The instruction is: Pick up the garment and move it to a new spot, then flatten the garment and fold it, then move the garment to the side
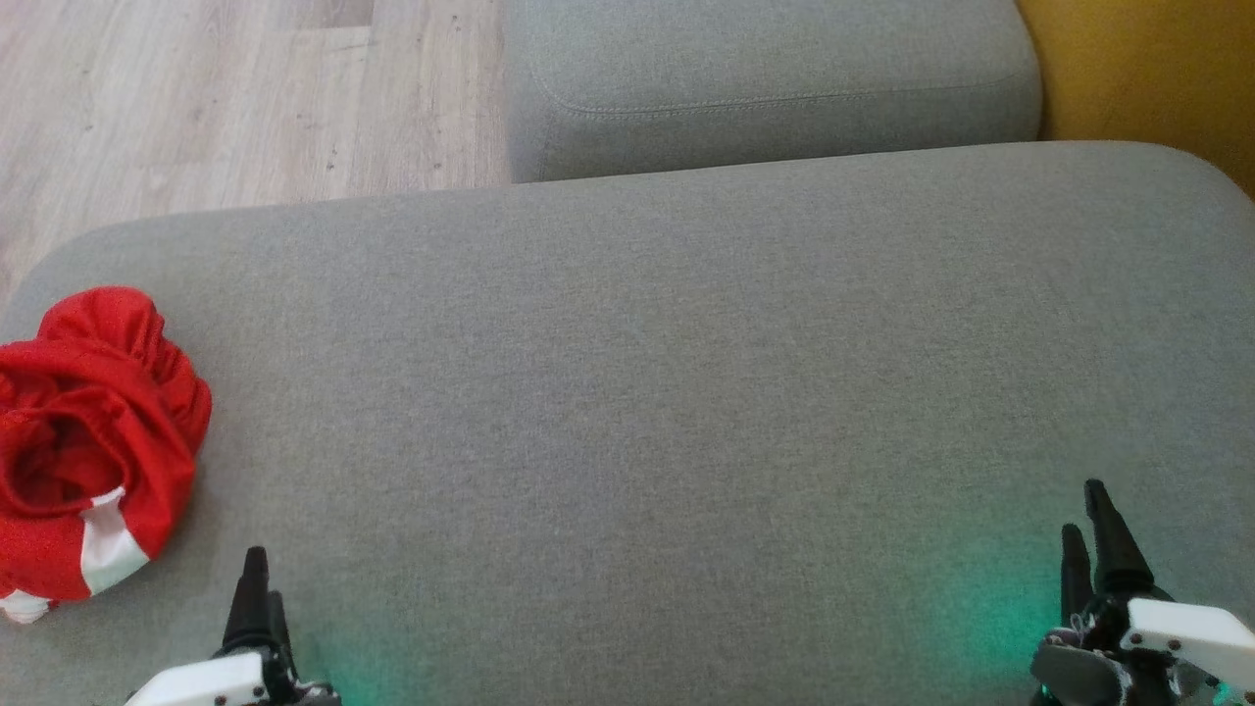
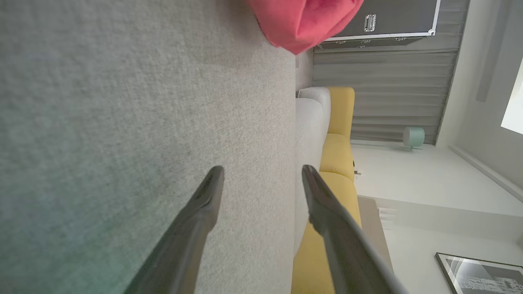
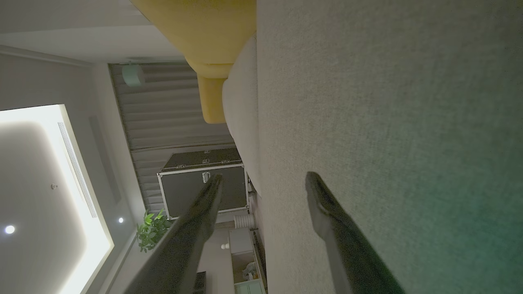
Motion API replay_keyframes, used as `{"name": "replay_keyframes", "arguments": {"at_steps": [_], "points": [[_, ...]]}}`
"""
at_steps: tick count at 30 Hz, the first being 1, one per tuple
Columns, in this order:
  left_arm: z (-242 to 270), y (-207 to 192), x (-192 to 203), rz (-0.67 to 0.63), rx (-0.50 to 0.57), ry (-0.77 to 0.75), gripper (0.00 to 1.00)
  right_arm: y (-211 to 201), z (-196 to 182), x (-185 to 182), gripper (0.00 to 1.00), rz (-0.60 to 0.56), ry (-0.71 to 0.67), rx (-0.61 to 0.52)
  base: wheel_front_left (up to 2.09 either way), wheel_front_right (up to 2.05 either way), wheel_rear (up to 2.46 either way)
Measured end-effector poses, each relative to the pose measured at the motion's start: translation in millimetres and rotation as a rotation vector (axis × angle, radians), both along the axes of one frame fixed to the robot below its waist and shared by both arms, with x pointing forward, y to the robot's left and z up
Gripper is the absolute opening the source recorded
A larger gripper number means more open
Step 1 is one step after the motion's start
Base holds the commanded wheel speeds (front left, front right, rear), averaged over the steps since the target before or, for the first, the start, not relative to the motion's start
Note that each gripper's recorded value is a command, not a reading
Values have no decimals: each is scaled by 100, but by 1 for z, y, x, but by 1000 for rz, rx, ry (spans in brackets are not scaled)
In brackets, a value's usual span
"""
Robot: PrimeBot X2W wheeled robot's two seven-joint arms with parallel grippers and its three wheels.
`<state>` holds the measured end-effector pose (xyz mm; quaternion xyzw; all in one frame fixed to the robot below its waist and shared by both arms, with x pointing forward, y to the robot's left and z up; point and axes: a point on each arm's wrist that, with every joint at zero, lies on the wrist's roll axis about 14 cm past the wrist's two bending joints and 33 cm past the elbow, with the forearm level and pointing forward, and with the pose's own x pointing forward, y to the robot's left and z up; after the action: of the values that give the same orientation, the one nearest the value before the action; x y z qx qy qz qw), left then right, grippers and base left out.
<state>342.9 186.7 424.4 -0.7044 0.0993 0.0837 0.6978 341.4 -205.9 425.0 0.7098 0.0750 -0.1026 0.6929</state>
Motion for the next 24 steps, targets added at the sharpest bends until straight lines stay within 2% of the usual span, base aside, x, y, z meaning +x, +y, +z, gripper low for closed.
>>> {"name": "replay_keyframes", "arguments": {"at_steps": [8,24], "points": [[7,0,3,-16,78,-20,100,4,4,3,100,20,-9,-57,0,0,0],[16,-10,6,-75,278,-27,100,15,15,7,100,104,-31,-306,0,0,0]]}}
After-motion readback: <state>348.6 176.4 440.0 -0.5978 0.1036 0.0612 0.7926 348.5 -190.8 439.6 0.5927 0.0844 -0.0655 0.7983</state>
